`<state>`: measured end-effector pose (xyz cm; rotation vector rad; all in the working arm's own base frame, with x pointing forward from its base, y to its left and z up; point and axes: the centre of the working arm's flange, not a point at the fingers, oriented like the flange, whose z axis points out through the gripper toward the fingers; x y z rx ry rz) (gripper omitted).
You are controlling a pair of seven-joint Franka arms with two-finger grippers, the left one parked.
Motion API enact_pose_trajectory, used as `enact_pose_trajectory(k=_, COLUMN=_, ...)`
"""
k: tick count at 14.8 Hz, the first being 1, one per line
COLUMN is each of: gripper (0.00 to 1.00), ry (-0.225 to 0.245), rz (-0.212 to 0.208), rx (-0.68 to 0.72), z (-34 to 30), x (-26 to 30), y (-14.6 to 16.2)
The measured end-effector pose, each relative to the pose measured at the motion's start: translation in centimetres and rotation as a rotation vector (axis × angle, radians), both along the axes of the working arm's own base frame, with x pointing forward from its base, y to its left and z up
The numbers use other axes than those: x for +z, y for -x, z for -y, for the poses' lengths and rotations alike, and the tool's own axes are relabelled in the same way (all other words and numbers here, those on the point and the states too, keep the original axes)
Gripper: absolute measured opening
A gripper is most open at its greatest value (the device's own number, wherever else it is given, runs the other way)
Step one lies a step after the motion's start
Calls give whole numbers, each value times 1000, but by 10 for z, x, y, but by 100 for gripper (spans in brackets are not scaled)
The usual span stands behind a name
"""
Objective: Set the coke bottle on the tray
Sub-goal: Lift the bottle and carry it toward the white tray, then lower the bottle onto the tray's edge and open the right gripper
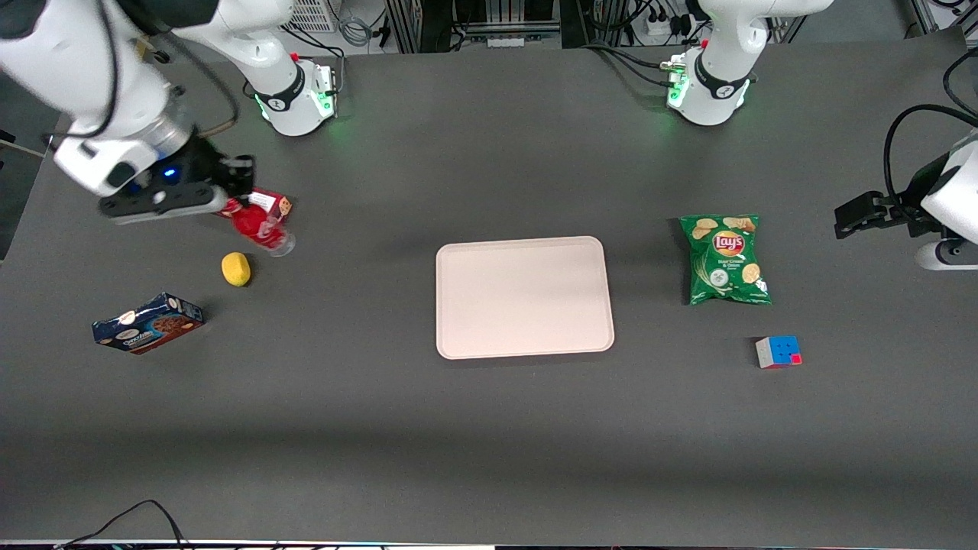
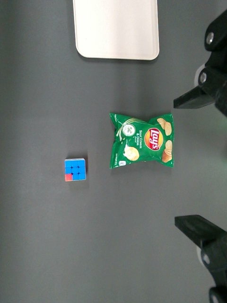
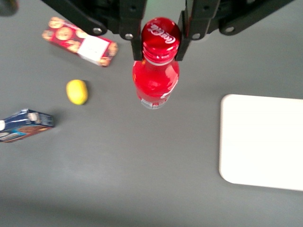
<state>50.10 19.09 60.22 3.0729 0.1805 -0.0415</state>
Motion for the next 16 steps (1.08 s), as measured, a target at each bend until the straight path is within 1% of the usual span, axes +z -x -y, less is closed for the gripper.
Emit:
enact_pose_trajectory(k=1, gripper=31, ry=-5, rz=12, rx=-32, z=-31, x=3, y=5)
enact_pose_trajectory(k=2, gripper=31, ry=-14, rz=15, rx=-68, z=-62, x=1, y=9)
enact_pose_trajectory(k=3, gripper=31, ry=-26, rz=9, rx=-102, z=-91, x=-3, y=9)
enact_pose_trajectory(k=6, gripper=31, ry=-54, rz=-45, rx=-185, z=-153, x=-44, y=-4)
enact_pose_trajectory(k=7, gripper=31, ry=-71, rz=-49, rx=-203, z=-170, x=-63, y=-13)
enact_pose_trajectory(k=9, gripper=31, ry=-94, rz=-37, rx=-230, z=-194, x=-106, y=-32)
enact_pose_trajectory(k=11, gripper=31, ry=-91, rz=-35, rx=-252, z=-210, x=-146, y=-43)
enact_pose_trajectory(k=13, gripper=31, ry=-87, rz=-20, rx=-271, z=-225, x=-180, y=-48)
enact_pose_trajectory(k=14, gripper=31, ry=-93, rz=-11, rx=-280, z=-232, x=-195, y=-49)
enact_pose_trajectory(k=16, gripper=31, ry=-103, rz=-5, rx=-285, z=-242, x=-221, y=-50)
